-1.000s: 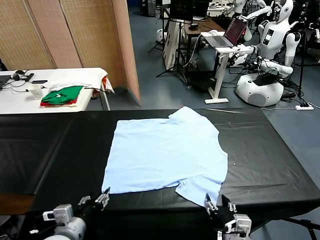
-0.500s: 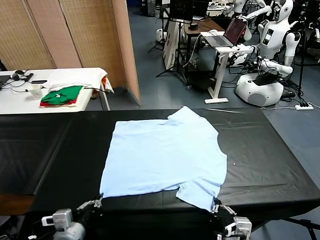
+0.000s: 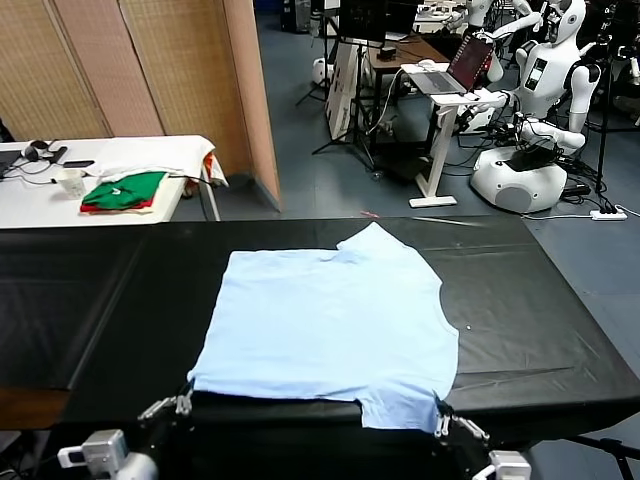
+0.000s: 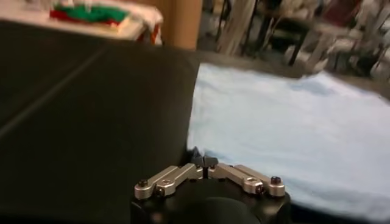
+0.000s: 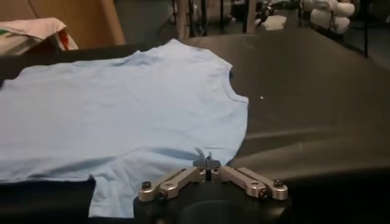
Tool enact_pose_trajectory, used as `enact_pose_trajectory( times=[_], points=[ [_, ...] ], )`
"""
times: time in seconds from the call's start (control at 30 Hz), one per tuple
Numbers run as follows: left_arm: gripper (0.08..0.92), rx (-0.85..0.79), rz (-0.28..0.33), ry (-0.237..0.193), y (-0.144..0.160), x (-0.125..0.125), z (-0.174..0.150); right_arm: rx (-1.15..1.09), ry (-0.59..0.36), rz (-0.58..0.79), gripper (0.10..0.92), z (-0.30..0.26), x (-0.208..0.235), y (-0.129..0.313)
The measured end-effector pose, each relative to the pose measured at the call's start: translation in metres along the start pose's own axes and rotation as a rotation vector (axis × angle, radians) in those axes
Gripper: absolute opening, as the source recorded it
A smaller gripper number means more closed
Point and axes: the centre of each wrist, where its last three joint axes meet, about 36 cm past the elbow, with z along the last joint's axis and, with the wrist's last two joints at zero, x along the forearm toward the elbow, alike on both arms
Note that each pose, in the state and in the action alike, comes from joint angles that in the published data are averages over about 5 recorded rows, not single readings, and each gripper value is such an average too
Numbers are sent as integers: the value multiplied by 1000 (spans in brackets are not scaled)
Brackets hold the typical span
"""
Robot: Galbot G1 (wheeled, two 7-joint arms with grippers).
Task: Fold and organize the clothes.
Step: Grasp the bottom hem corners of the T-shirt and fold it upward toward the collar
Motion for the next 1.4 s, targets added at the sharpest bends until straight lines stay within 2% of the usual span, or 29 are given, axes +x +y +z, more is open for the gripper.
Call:
enact_pose_trajectory(
  times=[0.2, 0.4, 0.77, 1.17, 1.27, 1.33, 1.4],
  points=[
    [147, -19, 4, -70, -3, -37, -1, 60, -24, -20, 140, 3, -49, -8],
    [147, -41, 1, -104, -3, -71, -3, 117, -59, -21, 140, -7, -95, -18],
    [147, -120, -22, -123, 1, -110, 0, 163, -65, -27, 141, -18, -147, -19],
    [147, -166, -37, -117, 4, -132, 6, 143, -16, -45, 144, -17, -160, -21],
    [150, -166, -33, -117, 4, -133, 5, 136, 12, -72, 222, -20, -154, -21],
    [174, -165, -31, -115, 3, -132, 5, 136, 28, -80, 333, -23, -147, -22],
    [251, -165, -32, -110, 3, -129, 5, 138, 40, -82, 466, -26, -138, -23]
  ],
)
